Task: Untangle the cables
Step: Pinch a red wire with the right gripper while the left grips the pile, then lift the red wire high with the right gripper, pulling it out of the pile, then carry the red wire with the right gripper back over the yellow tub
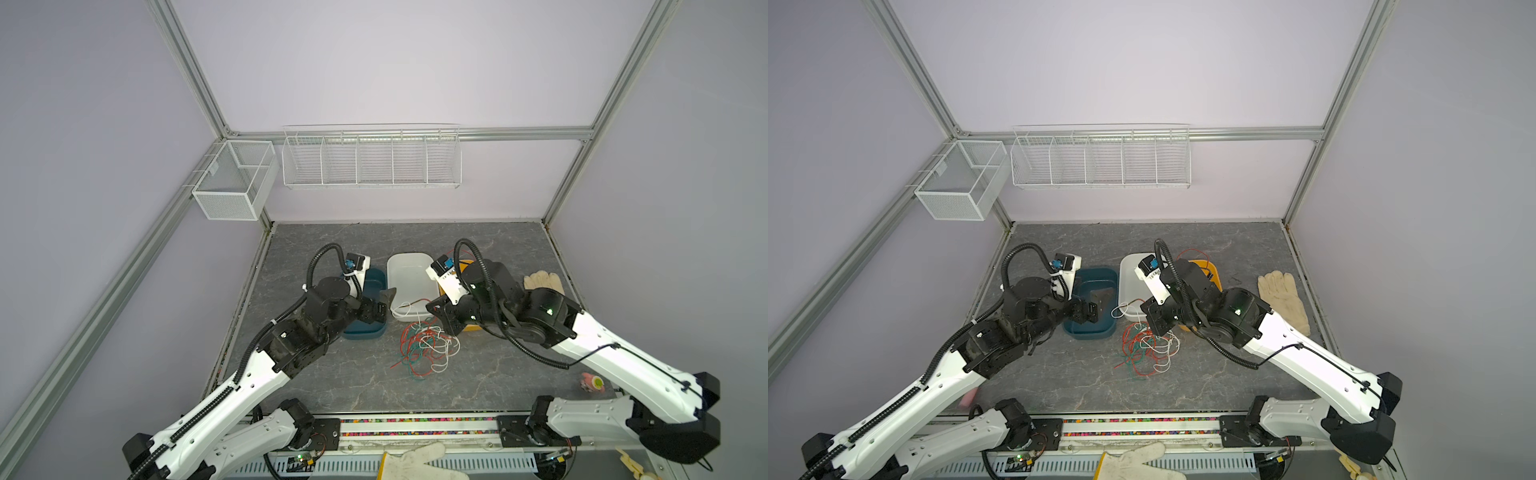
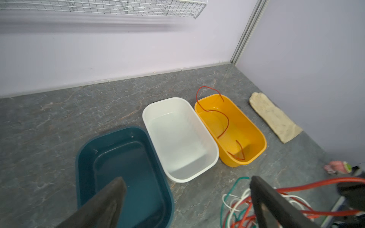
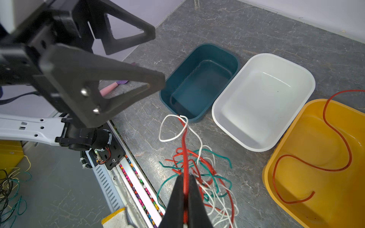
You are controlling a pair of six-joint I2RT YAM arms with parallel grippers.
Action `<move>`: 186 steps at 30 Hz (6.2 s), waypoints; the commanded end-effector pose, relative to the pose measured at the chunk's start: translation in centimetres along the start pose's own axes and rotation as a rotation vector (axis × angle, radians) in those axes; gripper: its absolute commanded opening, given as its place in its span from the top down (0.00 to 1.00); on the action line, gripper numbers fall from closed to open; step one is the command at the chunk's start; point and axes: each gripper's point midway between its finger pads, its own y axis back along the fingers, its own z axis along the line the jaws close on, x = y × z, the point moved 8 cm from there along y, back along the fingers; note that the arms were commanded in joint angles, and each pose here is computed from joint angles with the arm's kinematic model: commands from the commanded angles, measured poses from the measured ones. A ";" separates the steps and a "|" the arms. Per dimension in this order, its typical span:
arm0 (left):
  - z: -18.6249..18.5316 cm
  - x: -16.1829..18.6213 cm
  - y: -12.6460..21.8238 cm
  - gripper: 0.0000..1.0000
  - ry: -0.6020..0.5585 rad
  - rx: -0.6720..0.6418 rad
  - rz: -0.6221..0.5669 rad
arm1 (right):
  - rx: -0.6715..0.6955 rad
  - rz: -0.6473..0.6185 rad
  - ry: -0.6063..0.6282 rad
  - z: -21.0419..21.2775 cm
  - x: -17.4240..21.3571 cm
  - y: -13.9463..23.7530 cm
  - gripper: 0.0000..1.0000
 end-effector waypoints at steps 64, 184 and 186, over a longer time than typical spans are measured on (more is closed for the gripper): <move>-0.9 20.8 -8.4 0.66 0.363 0.332 0.406 | -0.038 -0.378 0.004 2.0 -3.5 9.6 0.93; 5.3 2.0 4.8 0.01 -0.168 -0.514 -0.070 | 0.830 -0.624 -0.168 -14.6 -11.3 13.3 0.94; 5.7 2.3 5.3 0.01 -0.139 -0.520 -0.110 | 0.841 -0.600 -0.181 -15.5 -10.9 11.9 0.94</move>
